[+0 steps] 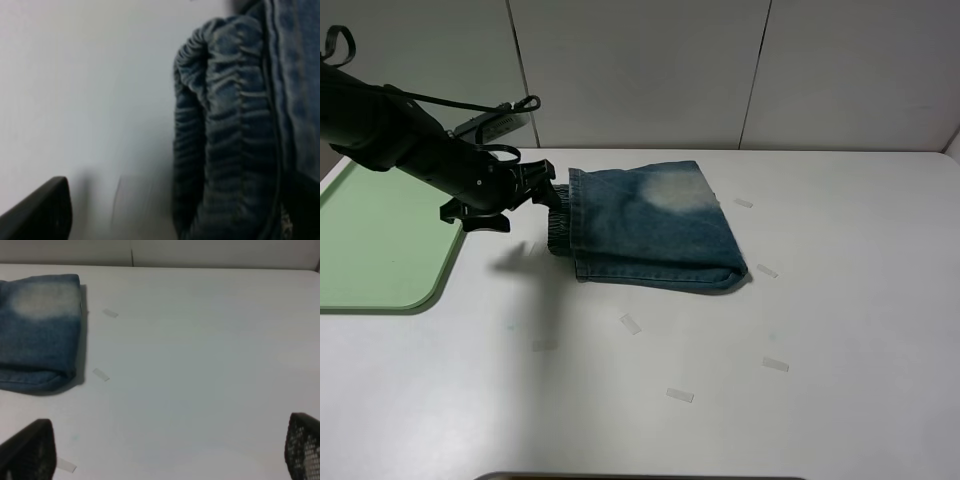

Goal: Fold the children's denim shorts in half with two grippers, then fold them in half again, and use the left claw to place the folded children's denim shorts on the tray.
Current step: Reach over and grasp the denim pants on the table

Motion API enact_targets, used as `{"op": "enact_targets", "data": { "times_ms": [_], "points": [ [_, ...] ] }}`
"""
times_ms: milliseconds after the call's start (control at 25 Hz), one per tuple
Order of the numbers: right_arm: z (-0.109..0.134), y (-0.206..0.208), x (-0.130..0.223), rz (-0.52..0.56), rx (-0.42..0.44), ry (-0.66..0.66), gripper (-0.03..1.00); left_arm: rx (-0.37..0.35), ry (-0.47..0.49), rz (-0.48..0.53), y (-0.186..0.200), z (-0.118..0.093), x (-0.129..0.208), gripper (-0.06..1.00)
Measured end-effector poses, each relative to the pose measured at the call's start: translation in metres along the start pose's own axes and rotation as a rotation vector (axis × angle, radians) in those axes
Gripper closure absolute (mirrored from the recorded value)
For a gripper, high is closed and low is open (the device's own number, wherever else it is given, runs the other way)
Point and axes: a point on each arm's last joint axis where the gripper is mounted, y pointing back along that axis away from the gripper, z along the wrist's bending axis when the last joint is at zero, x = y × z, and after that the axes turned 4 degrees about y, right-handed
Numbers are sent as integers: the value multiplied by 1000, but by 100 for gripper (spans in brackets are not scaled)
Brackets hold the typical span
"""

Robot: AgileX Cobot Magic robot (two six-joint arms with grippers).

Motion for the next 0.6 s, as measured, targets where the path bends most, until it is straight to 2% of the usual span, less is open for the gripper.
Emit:
{"op": "enact_targets", "data": {
  "times_ms": [400, 600],
  "points": [
    [0, 0, 0, 0, 0, 0, 27, 16, 34, 68, -34, -3, -5, 13],
    [0, 0, 0, 0, 0, 0, 27, 36, 30, 71, -40, -11, -6, 13]
  ]
}}
